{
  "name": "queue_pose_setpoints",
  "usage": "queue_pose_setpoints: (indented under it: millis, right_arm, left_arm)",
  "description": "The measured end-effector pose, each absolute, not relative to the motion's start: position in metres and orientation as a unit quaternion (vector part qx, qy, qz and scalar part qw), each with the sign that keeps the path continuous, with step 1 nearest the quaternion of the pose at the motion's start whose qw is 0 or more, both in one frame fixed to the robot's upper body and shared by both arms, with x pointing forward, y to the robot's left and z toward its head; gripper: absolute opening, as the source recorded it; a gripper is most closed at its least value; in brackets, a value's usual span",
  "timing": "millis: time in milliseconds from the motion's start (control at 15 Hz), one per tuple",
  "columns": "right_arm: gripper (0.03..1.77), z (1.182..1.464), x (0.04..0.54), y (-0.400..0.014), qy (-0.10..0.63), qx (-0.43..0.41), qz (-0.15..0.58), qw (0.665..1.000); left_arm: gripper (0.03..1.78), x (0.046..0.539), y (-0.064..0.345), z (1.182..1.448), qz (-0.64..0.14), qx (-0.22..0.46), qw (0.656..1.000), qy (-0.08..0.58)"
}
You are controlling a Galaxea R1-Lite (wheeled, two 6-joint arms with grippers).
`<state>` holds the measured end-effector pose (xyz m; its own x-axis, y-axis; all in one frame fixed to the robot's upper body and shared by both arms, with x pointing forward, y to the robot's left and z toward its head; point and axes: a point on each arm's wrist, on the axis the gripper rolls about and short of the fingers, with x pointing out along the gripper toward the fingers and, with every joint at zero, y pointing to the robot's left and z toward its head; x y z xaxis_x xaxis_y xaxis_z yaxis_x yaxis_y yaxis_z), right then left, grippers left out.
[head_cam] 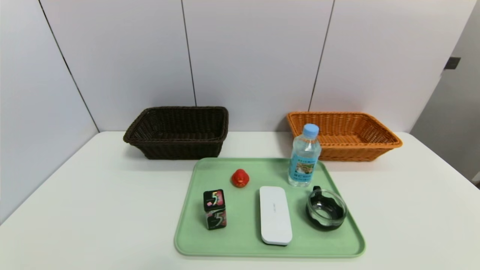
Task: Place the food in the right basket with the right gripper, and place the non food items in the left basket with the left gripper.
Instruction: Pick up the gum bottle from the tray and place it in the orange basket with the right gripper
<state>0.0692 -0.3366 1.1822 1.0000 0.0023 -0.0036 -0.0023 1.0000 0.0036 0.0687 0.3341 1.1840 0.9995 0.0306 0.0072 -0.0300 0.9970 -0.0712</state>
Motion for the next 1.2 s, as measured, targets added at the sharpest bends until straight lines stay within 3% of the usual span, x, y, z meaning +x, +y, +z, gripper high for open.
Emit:
queue_pose_setpoints:
  millis: [200, 400, 600, 800, 933, 1200]
  right_arm:
    - [1.71, 1.182, 0.069, -0.336, 0.002, -0.018, 0.008, 1.000]
    - [1.71, 1.201, 0.063, -0.336, -0.013, -0.029, 0.023, 0.999]
    - [1.71, 1.264, 0.050, -0.335, -0.025, 0.011, 0.052, 0.998]
    - [1.71, 1.351, 0.055, -0.334, -0.005, 0.081, 0.081, 0.993]
    - [1.71, 1.399, 0.075, -0.333, 0.034, 0.120, 0.090, 0.988]
    - [1.71, 1.442, 0.149, -0.328, 0.137, 0.157, 0.111, 0.972]
  left_arm:
    - [1.69, 0.067, 0.334, 1.190, 0.013, -0.031, 0.999, -0.015]
    - [1.69, 0.053, 0.334, 1.236, 0.009, -0.033, 0.999, -0.040]
    - [1.69, 0.046, 0.333, 1.305, -0.015, -0.051, 0.998, -0.040]
    - [1.69, 0.066, 0.332, 1.357, -0.035, -0.064, 0.997, -0.007]
    - [1.69, 0.087, 0.332, 1.380, -0.038, -0.068, 0.997, 0.028]
    - [1.69, 0.124, 0.332, 1.388, -0.032, -0.075, 0.987, 0.136]
